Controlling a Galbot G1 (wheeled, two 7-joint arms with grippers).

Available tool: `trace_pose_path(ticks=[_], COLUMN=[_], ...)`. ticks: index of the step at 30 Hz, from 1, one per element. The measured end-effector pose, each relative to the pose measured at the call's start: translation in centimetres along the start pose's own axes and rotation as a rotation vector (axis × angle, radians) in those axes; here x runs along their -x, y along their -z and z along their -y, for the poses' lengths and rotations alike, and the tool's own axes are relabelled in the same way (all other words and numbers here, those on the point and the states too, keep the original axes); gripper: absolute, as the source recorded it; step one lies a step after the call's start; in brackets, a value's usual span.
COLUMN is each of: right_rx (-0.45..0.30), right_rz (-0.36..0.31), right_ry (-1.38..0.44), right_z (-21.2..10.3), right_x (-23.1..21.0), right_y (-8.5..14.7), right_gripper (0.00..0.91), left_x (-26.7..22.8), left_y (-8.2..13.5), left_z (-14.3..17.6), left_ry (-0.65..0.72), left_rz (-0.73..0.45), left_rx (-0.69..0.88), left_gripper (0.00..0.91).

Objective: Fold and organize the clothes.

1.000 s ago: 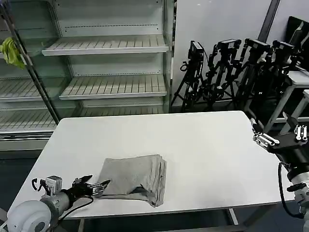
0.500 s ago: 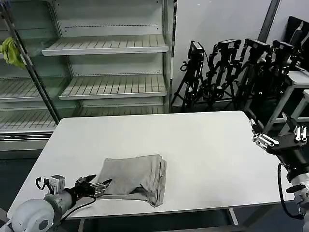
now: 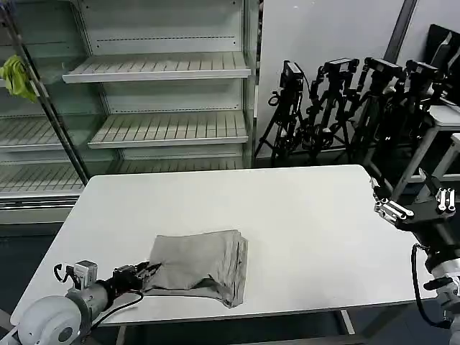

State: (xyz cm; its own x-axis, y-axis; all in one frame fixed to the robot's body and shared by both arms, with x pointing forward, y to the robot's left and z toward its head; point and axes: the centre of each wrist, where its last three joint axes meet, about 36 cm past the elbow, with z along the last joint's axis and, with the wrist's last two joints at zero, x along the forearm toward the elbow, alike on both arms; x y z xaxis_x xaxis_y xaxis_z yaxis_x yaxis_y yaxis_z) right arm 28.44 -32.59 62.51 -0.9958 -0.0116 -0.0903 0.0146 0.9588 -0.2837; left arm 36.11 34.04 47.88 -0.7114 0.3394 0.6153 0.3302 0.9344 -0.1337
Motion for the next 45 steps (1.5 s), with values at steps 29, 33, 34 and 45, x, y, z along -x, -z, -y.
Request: trace_pose_path(ticks=[29,33,34,45], right_rx=[0.005,0.008,0.01,0.029], right_rz=[0.01,0.014,0.015,0.031], right_ry=[0.011,0.015,0.016,0.05], right_z=[0.0,0.0,0.0,-0.4], right_x=[0.5,0.9,1.0,2.4], right_y=[-0.2,-0.3,-0.3,-0.7], right_gripper=[0.907,0.907,0.907,0.907], left_x=[-1.5,-2.2,-2.4,-5.5], left_y=[1.4,2.7,3.0,7.2], left_z=[-3.1,-4.9,-5.3,-11.6], left_ry=[0.094,0.15,0.165,0.374], left_rz=[0.021,0.045,0.052,0.134], left_rx=[0.016,0.025,0.027,0.055], left_gripper=[0.05,0.05,0.05,0.05])
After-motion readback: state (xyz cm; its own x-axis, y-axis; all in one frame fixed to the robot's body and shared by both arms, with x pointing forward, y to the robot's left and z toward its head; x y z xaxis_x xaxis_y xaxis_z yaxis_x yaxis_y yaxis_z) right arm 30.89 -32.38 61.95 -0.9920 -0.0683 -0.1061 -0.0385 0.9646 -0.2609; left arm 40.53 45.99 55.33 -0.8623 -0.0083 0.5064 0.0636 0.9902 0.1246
